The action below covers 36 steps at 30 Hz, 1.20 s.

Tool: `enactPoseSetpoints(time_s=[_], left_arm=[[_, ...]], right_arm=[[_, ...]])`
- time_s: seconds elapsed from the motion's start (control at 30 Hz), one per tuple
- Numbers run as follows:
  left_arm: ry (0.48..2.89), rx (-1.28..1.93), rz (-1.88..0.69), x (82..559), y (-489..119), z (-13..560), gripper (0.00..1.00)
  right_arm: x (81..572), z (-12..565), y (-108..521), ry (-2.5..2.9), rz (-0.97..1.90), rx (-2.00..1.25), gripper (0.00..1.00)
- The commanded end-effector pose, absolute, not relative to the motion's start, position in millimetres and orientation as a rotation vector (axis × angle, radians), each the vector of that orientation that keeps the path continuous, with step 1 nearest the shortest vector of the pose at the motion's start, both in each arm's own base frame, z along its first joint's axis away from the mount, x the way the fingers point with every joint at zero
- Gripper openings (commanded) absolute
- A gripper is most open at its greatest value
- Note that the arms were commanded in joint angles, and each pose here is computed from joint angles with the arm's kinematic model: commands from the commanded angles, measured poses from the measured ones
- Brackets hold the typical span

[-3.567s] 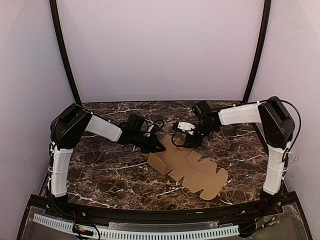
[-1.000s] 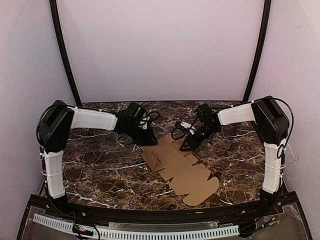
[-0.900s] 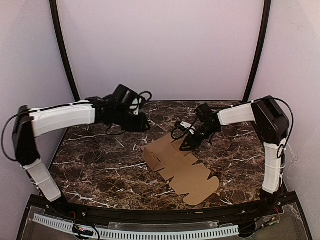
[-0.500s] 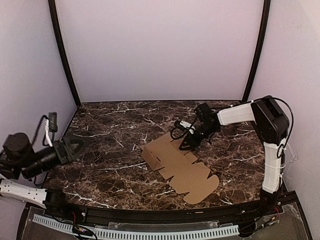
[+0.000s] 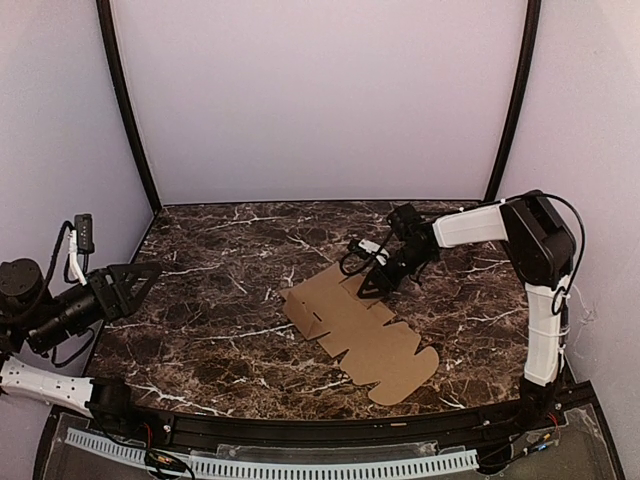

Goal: Fold the paper box

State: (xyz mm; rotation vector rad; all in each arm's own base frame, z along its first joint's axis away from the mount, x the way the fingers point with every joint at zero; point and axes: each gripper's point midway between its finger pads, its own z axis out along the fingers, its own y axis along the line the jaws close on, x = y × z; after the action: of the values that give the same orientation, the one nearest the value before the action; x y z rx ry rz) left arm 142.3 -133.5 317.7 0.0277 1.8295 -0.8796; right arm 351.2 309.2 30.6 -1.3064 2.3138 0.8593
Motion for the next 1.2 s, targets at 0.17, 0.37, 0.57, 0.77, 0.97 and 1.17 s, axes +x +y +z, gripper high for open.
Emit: enactPoseSetpoints(time_s=[0.17, 0.37, 0.57, 0.77, 0.97, 1.17], left_arm=[[1.798, 0.261, -0.537, 153.5, -139.6, 330.9, 0.99], [1.933, 0.622, -0.159, 198.5, -237.0, 318.9, 0.99], [1.909, 0.61, -0.17, 267.5, -286.8, 316.2, 0.99], [2.002, 0.452, -0.315, 330.0, -281.0, 299.6, 0.99], [2.076, 0.486, -0.449, 358.5, -307.8, 260.9, 0.99], [2.216, 0.545, -0.679, 381.6, -378.8, 198.2, 0.92]], right_arm=[[351.8, 37.9, 286.8, 2.386, 0.711, -1.281, 0.46], [364.2, 64.5, 274.3, 2.344, 0.642, -1.243, 0.48], [368.4, 97.7, 273.5, 2.281, 0.623, -1.226, 0.48], [365.3, 117.8, 261.6, 2.253, 0.564, -1.217, 0.48], [355.6, 118.7, 254.8, 2.278, 0.61, -1.192, 0.46], [379.8, 105.0, 239.9, 2.334, 0.56, -1.103, 0.37]])
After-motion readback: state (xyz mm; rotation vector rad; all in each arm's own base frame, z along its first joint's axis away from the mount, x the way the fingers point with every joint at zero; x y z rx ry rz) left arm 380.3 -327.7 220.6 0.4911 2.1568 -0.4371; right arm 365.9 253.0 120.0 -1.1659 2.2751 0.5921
